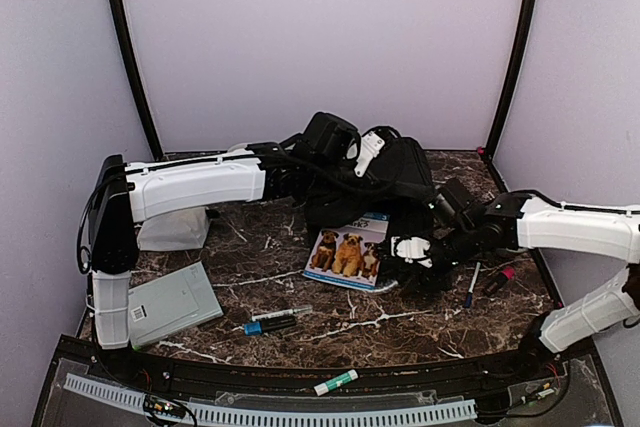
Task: Pack the student bag
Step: Place the book in the student bag.
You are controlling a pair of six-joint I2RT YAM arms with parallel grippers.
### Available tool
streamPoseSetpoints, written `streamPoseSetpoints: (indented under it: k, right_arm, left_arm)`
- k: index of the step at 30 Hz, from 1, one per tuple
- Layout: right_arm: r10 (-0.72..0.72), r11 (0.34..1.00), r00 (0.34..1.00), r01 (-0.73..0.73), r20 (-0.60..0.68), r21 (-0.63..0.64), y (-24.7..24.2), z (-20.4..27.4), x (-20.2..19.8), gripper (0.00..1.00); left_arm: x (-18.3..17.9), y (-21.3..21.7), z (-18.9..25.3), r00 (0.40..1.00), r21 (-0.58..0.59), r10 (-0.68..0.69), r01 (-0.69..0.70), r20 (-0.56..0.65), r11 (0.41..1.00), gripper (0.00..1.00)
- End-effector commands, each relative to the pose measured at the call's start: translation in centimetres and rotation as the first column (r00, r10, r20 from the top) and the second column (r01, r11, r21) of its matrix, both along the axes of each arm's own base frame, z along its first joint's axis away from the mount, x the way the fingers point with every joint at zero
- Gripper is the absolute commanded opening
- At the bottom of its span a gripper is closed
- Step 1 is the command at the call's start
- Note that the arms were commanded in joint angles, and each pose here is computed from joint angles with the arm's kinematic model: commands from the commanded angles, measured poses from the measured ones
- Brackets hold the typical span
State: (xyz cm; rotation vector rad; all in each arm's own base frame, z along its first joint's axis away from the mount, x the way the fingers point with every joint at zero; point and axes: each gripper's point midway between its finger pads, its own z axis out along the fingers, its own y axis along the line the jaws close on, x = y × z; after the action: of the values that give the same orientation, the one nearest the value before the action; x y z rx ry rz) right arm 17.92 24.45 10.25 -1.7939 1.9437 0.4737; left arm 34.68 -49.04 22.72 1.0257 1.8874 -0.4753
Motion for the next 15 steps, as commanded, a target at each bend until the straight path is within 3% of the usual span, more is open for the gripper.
streamPoseSetpoints:
  k: [1, 8, 15]
  right_arm:
    - [0.067, 0.998, 0.980, -0.070, 0.189, 0.009, 4.3, 1.8, 1.6, 0.63]
    - [0.099, 0.995, 0.952, -0.101, 0.291, -0.008, 10.5, 1.7, 1.9, 0.64]
    - [0.081, 0.995, 0.934, -0.059, 0.347, -0.075, 12.7, -0.4, 3.5, 0.65]
  left_arm:
    - [0.1, 0.5, 5.0, 0.999, -0.087, 0.016, -0.012, 0.042, 0.996, 0.00]
    - [-0.4, 0.5, 5.4, 1.000, -0.087, 0.002, 0.000, 0.023, 0.996, 0.00]
    - [-0.6, 0.7, 5.7, 1.000, -0.087, -0.005, 0.007, 0.021, 0.996, 0.00]
